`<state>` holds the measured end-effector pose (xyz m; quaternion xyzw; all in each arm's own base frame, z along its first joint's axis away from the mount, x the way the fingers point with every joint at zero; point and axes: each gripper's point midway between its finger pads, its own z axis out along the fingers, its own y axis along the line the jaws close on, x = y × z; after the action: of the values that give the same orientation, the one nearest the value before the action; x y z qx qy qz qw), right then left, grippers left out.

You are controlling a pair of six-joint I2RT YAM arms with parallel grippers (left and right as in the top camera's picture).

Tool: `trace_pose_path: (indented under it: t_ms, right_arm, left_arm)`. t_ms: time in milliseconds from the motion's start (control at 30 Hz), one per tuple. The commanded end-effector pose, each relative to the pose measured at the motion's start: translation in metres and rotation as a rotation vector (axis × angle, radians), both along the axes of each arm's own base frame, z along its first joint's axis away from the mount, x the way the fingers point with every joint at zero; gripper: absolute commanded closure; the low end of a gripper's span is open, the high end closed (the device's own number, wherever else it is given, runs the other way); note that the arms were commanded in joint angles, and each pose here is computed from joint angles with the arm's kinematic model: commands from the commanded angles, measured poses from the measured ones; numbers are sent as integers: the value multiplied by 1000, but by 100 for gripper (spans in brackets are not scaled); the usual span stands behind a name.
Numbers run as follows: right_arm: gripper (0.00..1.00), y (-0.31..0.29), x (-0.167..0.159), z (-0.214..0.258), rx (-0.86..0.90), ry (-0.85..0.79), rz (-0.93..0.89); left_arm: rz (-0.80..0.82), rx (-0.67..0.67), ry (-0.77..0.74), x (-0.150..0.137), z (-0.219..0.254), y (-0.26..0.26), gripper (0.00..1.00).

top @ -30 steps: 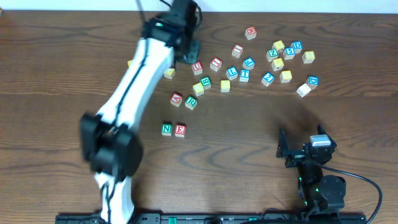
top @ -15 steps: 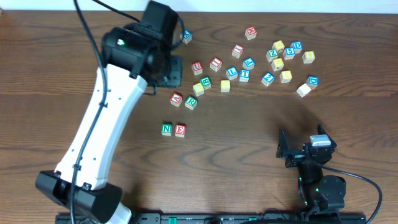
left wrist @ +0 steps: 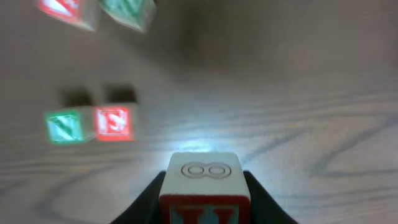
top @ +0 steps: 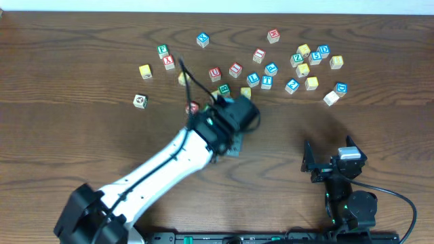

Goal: Spell out NEURIPS
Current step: 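Lift the U block and carry it right of the E block, then lower the U block beside the E block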

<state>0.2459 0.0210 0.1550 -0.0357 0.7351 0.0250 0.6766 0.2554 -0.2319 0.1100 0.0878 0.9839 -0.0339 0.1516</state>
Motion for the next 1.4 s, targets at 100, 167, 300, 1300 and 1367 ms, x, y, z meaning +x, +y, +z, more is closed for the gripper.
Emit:
trace_pose_path:
  t_ms: [100, 167, 300, 1300, 1367]
  right_arm:
    - [1, -1, 0, -2, 7, 7, -4]
    - [1, -1, 0, -2, 7, 7, -4]
    - [1, -1, 0, -2, 7, 7, -4]
    - [1, -1, 0, -2, 7, 7, -4]
    - [1, -1, 0, -2, 7, 7, -4]
  left_arm:
    - [111, -37, -34, 2, -27, 4, 92]
    - [119, -28, -50, 4, -31, 7, 92]
    - [137, 19, -82, 7, -37, 19, 92]
    - [198, 104, -57, 22, -99, 44, 92]
    - [212, 104, -56, 24, -99, 48, 92]
